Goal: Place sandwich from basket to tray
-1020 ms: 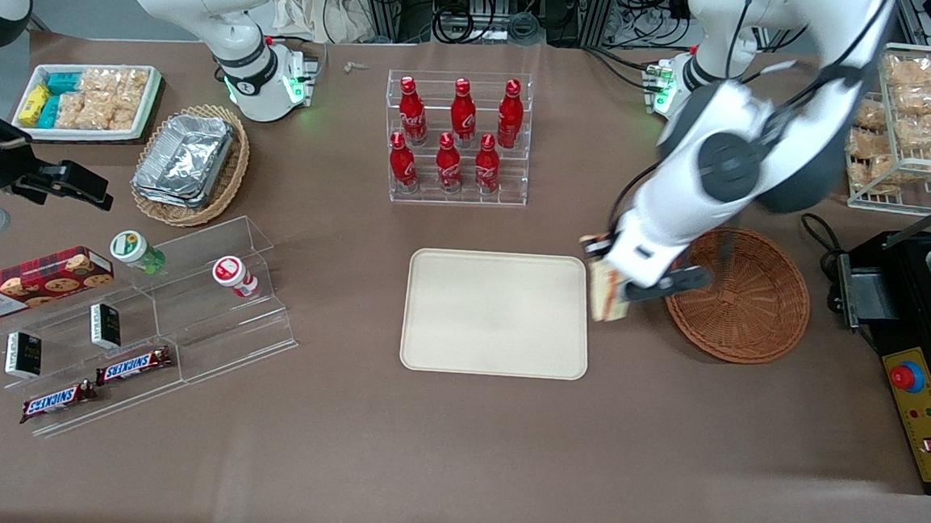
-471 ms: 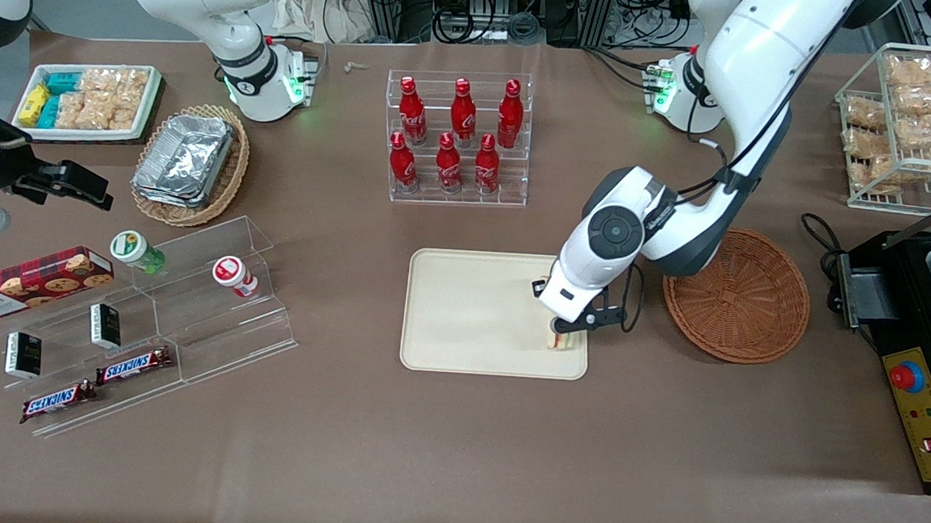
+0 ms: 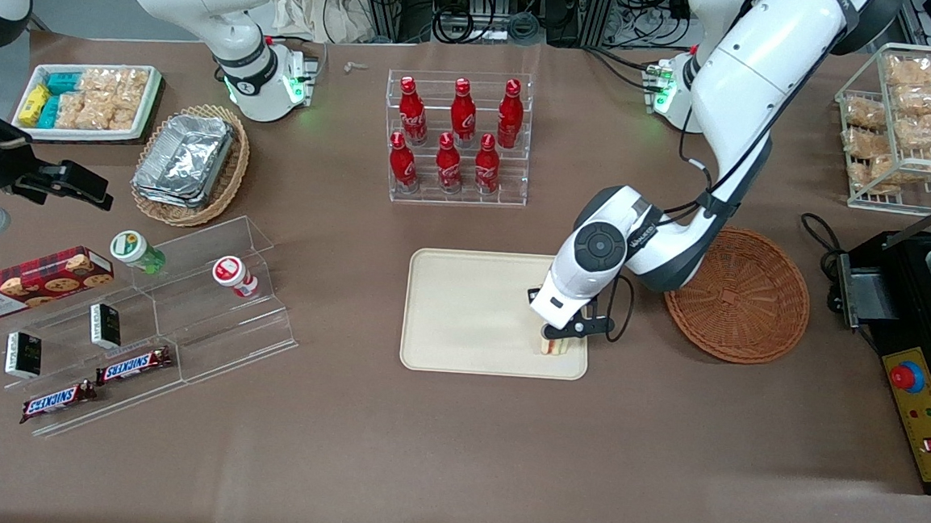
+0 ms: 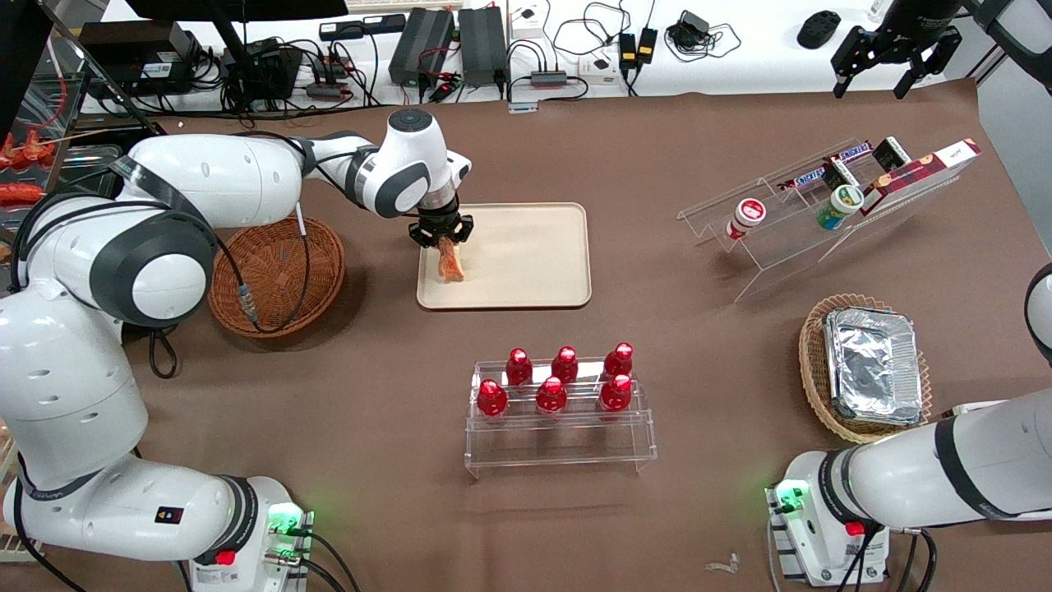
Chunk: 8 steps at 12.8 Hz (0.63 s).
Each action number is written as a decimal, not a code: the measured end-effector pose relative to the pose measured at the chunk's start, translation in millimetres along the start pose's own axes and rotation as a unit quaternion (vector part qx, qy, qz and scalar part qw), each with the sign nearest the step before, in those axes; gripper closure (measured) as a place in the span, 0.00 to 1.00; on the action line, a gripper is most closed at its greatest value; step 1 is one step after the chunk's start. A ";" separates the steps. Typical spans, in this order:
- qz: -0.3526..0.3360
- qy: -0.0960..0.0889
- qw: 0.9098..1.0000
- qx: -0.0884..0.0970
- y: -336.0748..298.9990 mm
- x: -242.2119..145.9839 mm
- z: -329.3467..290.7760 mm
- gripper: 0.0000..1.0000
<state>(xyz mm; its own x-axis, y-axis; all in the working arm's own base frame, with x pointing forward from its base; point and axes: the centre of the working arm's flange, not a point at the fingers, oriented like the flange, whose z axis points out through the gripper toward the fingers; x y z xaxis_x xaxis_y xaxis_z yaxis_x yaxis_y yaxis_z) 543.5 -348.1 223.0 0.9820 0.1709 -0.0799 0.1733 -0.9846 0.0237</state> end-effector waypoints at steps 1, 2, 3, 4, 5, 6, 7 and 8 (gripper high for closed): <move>0.007 0.004 1.000 0.005 -0.4 0.1 2.1 0.66; 0.015 0.009 1.000 0.012 -0.7 0.1 4.7 0.54; 0.018 0.011 1.000 0.016 -1.1 0.0 7.6 0.43; 0.015 0.012 1.000 0.018 -1.2 0.4 8.8 0.32; 0.008 0.014 1.000 0.017 -0.9 1.2 7.9 0.23; 0.001 0.016 1.000 0.016 0.0 2.7 5.7 0.12; -0.006 0.020 1.000 0.013 1.4 5.1 1.5 0.01; -0.012 0.026 1.000 0.010 2.8 8.6 -6.7 0.00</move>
<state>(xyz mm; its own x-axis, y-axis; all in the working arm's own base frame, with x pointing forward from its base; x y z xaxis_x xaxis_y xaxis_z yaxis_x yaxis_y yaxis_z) 552.9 -349.2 229.1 0.9800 0.1966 -0.0293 0.1968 -0.9804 0.0022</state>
